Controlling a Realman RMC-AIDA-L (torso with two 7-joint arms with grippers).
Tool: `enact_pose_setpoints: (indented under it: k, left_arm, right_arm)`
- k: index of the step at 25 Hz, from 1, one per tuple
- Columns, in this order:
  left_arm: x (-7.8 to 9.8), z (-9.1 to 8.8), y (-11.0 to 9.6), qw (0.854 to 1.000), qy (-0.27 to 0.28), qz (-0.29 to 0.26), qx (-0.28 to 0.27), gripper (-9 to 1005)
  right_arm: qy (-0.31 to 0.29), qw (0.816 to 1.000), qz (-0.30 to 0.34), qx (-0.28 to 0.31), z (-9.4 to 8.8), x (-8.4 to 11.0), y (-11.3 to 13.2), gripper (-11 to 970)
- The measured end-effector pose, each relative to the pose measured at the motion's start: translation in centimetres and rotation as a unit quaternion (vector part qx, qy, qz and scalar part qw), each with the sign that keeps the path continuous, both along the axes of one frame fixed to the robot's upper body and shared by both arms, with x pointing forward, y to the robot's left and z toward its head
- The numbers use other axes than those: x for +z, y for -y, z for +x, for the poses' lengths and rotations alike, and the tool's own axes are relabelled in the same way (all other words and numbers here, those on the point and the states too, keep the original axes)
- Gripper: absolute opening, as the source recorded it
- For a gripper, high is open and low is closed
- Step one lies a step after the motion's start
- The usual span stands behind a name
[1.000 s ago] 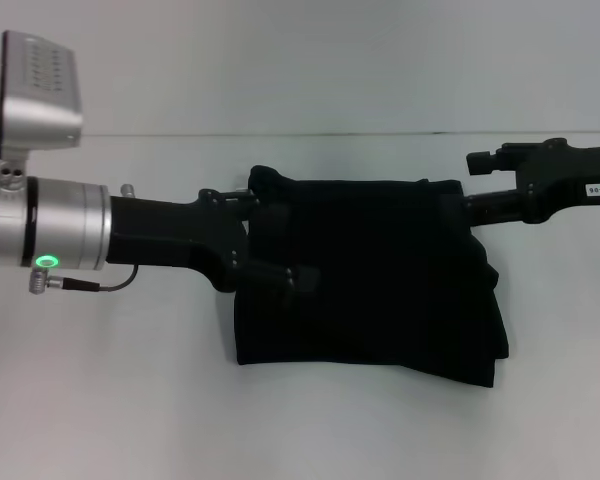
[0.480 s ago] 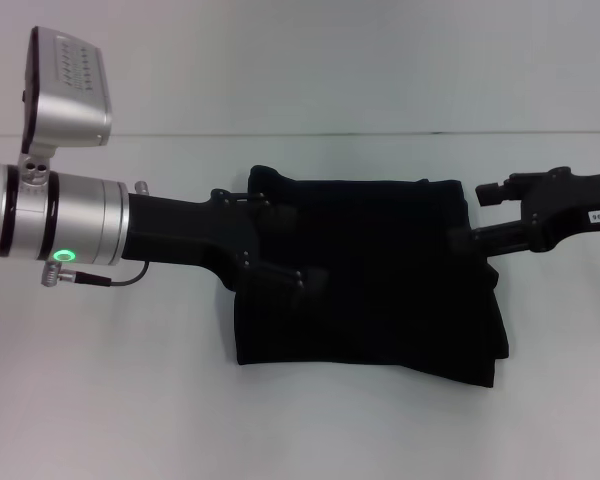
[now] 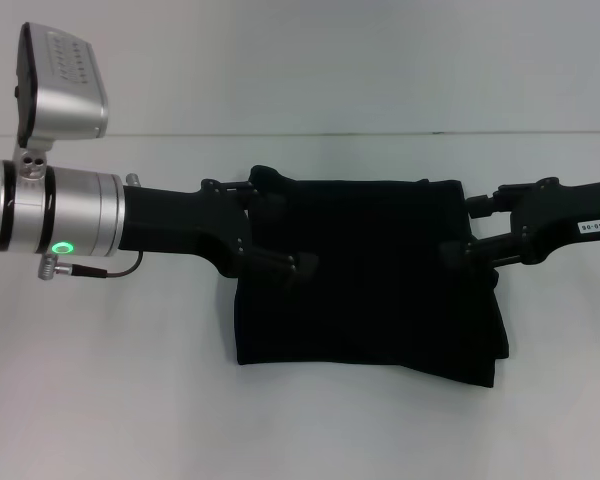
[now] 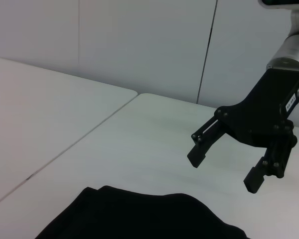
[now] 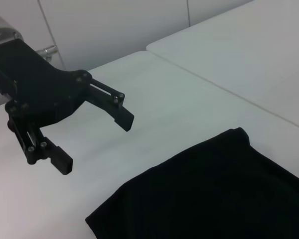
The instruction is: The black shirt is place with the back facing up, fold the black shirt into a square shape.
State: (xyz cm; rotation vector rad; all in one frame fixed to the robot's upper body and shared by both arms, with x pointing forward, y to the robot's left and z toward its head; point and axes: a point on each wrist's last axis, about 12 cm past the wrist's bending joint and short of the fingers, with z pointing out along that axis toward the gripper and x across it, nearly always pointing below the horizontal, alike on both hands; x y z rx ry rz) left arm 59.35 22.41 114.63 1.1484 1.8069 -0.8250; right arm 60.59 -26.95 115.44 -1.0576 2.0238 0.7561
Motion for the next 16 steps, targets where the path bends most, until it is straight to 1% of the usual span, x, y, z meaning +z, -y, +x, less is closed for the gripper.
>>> enact_pose_setpoints:
  k: [16]
  left_arm:
    - [0.00, -0.01, -0.29, 1.000, 0.000, 0.002, 0.003, 969]
  right_arm:
    - [-0.001, 1.000, 0.000, -0.003, -0.11, -0.23, 0.10, 916]
